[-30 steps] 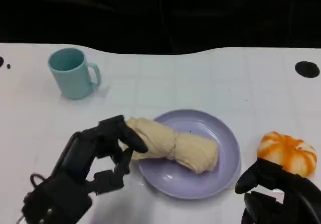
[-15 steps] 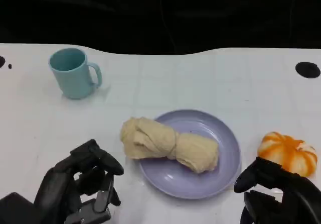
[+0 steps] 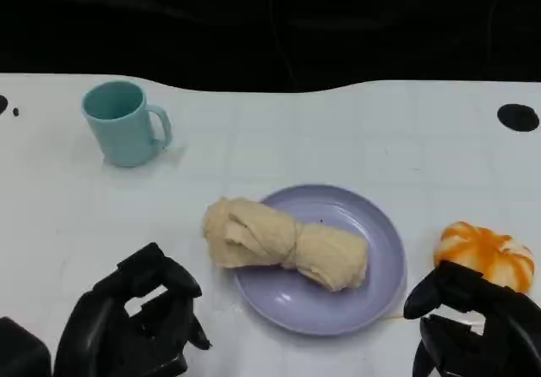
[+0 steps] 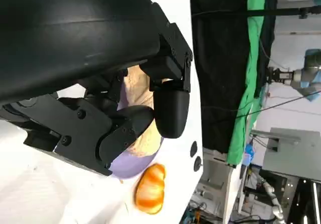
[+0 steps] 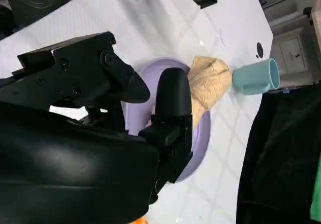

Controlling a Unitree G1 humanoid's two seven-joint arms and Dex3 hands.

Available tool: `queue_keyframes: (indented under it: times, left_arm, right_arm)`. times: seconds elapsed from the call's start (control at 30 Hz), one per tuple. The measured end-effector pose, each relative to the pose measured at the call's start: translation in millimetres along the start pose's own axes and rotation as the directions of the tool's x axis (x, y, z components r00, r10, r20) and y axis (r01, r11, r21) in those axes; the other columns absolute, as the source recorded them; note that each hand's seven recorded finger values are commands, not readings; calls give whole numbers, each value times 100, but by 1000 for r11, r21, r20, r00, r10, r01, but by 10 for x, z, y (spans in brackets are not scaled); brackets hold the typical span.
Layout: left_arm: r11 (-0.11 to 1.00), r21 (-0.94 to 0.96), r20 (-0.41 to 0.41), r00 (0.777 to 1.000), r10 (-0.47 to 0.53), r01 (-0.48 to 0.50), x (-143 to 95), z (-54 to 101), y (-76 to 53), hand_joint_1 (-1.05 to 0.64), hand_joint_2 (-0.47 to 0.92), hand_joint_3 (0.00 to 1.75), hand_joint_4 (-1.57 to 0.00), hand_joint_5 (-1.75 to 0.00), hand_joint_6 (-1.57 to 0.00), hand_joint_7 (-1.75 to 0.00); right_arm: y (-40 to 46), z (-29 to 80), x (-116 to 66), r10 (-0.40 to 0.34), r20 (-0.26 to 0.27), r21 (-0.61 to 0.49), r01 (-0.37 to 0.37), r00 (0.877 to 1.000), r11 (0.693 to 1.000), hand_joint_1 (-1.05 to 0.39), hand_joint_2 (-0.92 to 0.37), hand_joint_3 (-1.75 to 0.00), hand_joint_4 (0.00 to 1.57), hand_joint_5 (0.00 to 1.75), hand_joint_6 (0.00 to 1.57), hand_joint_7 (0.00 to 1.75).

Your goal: Grasp the towel on the left side of the plate with the left hand and place it into the plate.

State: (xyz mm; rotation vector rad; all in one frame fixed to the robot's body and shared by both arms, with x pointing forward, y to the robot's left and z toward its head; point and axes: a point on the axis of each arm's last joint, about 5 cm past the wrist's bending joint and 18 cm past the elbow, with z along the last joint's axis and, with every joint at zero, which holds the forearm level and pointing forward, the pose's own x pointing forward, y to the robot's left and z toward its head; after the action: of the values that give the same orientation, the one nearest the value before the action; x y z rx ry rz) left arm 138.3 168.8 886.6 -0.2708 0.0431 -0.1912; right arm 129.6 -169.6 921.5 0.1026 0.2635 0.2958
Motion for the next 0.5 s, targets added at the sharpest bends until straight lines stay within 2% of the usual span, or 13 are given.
queue_keyframes:
  times: [0.17,0.5]
  left_arm:
    - [1000,1,0,1000,0,0,-2,1,-4,-18,58,114,-73,-175,-62,-156]
    - [1000,-3,-3,1000,2,-2,-32,-2,-10,-18,59,113,-73,-175,-62,-156]
  right_arm:
    - [-3,6,3,1,12,-12,-1,1000,1000,-5,-73,-104,63,175,45,165]
    - [-3,-2,-10,-2,16,-16,2,1000,1000,-5,-73,-103,64,175,46,164]
